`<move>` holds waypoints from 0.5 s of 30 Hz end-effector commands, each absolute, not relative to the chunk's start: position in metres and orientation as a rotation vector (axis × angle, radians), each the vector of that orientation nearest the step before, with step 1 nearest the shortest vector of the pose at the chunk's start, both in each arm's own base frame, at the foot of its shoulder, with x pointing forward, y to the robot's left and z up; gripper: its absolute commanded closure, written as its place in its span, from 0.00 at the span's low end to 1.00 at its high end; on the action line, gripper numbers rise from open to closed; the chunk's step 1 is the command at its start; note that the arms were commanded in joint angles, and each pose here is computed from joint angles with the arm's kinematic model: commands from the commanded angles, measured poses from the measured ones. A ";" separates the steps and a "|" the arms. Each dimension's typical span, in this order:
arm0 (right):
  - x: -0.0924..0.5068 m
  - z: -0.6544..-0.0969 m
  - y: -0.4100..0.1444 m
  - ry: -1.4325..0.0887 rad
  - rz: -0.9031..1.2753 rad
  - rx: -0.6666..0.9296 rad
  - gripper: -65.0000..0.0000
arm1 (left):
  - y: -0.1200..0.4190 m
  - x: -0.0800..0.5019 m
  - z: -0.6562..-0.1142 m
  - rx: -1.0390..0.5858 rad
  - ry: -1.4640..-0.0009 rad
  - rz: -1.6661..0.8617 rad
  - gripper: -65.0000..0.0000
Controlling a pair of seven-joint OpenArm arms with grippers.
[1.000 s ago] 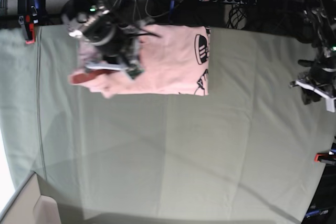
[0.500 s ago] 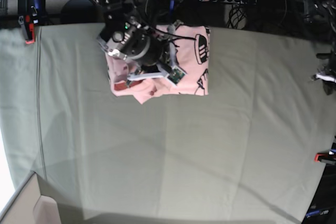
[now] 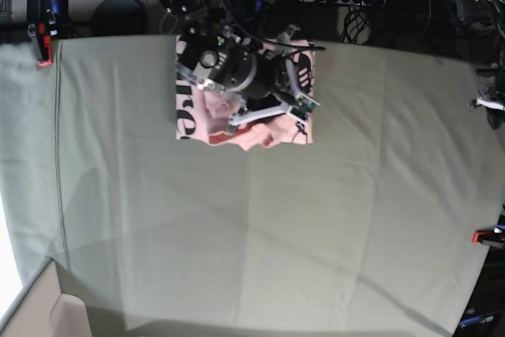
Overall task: Layout the t-shirt on the table in an organized manner, then fold the t-shirt properly
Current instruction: 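Lift the strip end with the right gripper and fold it over the stack, then press and smooth the folded stack with the right gripper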
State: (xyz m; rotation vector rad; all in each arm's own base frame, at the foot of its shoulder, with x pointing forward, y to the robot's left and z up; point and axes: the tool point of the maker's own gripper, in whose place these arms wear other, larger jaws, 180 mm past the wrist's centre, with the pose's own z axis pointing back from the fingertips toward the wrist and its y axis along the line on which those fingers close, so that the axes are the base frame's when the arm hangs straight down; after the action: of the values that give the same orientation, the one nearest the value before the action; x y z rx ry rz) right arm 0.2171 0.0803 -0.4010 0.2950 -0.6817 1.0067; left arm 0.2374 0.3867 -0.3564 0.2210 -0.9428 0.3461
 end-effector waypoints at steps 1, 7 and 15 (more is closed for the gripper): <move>0.223 -0.387 0.088 -0.737 0.993 0.319 0.65 | 0.393 0.245 -0.342 0.237 -0.991 0.335 0.73; 0.235 -0.348 0.082 -0.861 0.960 0.293 0.39 | 0.392 0.247 -0.341 0.234 -0.994 0.335 0.73; 0.254 -0.316 0.022 -0.952 0.807 0.161 0.40 | 0.389 0.255 -0.339 0.223 -1.008 0.336 0.73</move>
State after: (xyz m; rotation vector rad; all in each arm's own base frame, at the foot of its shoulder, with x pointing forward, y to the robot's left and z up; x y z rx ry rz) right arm 0.2474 0.0176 -0.3310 0.1512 -0.8909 0.8148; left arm 0.2450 0.3838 -0.3559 0.2086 -0.9509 0.3511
